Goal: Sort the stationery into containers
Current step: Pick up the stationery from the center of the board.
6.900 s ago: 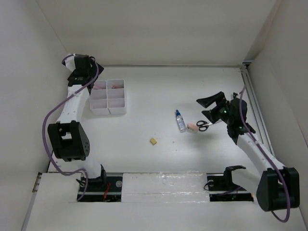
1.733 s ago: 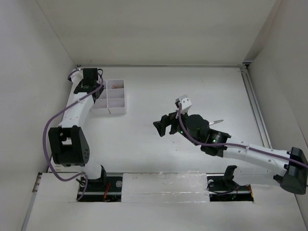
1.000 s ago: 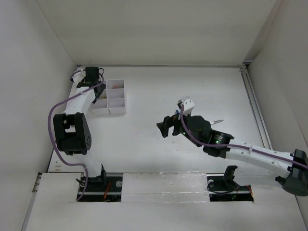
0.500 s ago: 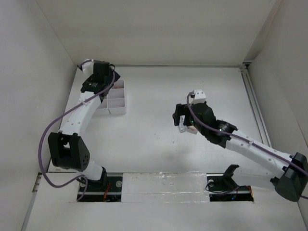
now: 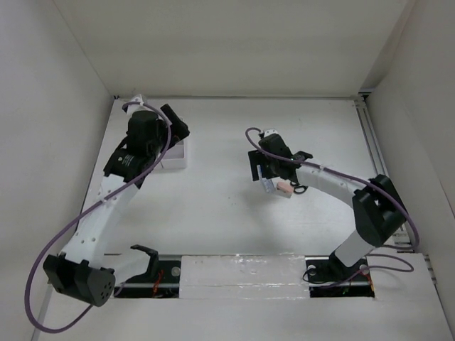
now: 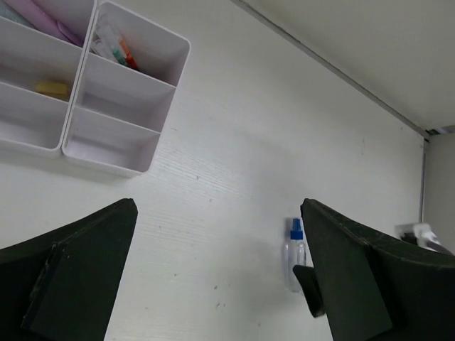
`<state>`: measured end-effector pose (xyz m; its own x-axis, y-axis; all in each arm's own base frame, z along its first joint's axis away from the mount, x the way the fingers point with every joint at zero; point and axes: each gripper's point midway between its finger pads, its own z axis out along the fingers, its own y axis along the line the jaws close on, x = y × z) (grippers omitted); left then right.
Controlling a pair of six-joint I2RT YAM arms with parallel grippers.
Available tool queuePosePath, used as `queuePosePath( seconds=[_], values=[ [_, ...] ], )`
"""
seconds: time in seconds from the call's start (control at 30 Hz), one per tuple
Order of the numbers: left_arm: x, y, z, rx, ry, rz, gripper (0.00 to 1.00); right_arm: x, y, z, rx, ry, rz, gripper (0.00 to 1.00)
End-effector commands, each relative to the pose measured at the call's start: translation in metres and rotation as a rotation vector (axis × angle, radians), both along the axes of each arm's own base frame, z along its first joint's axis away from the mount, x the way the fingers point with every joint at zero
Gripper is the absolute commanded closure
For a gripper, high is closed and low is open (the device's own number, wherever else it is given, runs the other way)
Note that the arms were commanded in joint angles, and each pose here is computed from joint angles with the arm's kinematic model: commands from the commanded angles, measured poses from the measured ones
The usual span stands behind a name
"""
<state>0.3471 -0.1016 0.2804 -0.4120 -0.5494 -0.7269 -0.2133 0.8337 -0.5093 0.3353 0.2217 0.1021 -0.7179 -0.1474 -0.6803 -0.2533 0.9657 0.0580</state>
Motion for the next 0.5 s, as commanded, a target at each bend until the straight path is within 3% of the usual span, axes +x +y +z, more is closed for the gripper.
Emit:
queuePosePath(
  seconds=[0.0, 0.33, 0.47],
  values=[
    [-0.024, 0.006, 0.014, 0.043, -0.034, -0.052, 0.0, 0.009, 0.006, -0.003, -0.007, 0.015, 0.003, 0.14],
    [-0.032, 0.01, 0.009, 0.076, -0.023, -0.067, 0.0, 0.004, 0.016, -0.045, -0.059, 0.091, 0.01, 0.23],
    [-0.033, 0.006, 0.007, 0.067, -0.021, -0.084, 0.0, -0.007, 0.019, -0.06, -0.079, 0.125, 0.022, 0.43]
  ],
)
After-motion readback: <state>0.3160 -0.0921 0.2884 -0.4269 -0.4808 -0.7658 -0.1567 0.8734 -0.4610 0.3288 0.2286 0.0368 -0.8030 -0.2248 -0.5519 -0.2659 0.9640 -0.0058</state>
